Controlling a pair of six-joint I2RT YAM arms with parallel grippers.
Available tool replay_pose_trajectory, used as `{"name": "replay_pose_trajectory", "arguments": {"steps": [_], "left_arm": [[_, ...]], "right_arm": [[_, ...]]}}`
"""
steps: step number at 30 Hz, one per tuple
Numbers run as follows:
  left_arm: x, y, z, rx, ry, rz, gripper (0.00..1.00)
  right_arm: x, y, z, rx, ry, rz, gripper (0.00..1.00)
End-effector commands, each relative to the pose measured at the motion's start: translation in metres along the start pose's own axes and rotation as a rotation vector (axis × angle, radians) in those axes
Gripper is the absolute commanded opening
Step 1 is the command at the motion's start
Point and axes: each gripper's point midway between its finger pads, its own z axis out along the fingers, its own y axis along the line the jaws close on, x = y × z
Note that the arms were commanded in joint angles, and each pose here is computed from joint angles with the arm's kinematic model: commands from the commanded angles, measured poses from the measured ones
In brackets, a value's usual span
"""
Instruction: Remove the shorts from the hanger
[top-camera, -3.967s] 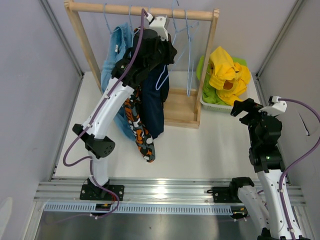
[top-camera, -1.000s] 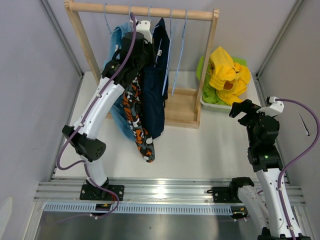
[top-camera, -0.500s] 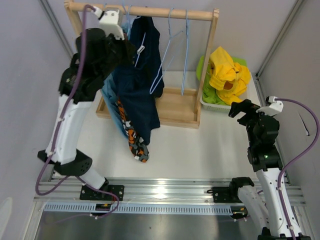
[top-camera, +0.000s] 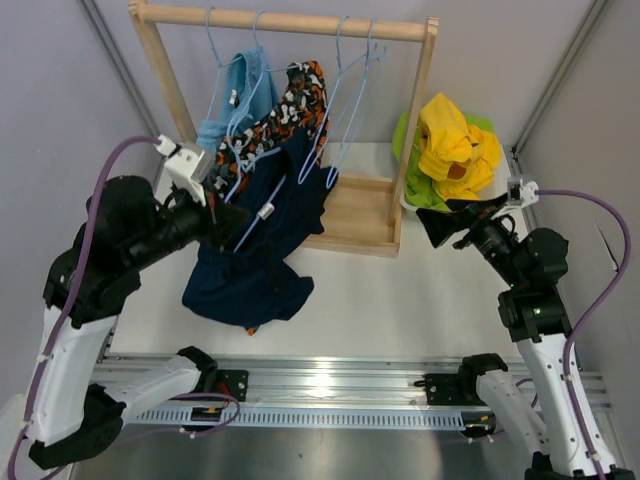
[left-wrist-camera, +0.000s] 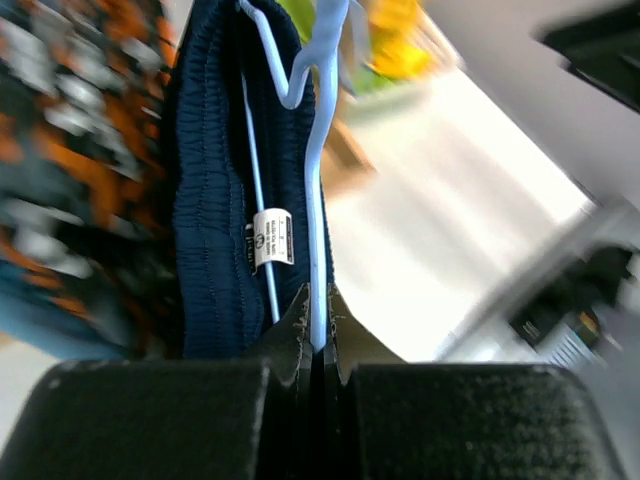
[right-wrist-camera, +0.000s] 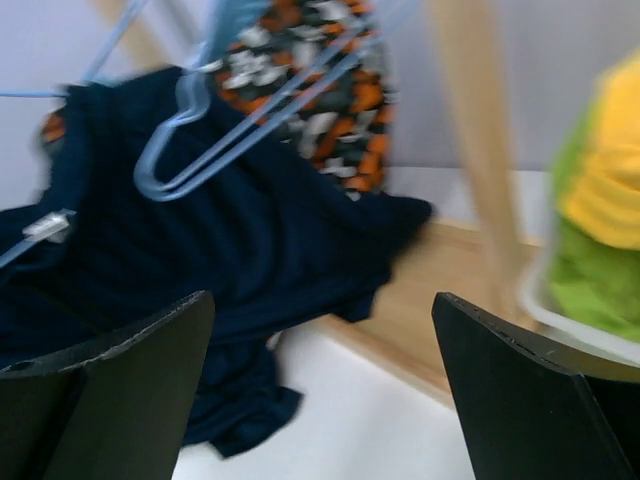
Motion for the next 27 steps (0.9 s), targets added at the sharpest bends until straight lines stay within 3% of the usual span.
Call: {"name": "replay_pose_trajectory", "arguments": {"steps": [1, 5, 9, 13, 27], "left_arm": [[0.007, -0.046, -0.026, 0.247, -0.011, -0.037, 0.00], [0.004, -0.065, -0.063, 0.329, -0.060, -0.038, 0.00], [0.007, -0.098, -0.081, 0.523, -0.053, -0.067, 0.00], [0.009, -0.102, -0.090, 0.550, -0.051, -0.084, 0.00], [0.001, -0.131, -0.133, 0.744, -0.097, -0.083, 0.00]], "right_arm": [[-0.008, 0.068, -0.004, -0.283, 0.049, -0.037, 1.00], [0.000, 0.095, 0.000, -0.333, 0.071, -0.054, 0.99], [0.017, 0.121, 0.011, -0.384, 0.141, -0.071, 0.99], [0.030, 0.148, 0.014, -0.394, 0.173, -0.118, 0.99], [0.012, 0.149, 0.006, -0.340, 0.100, -0.102, 0.99]]}}
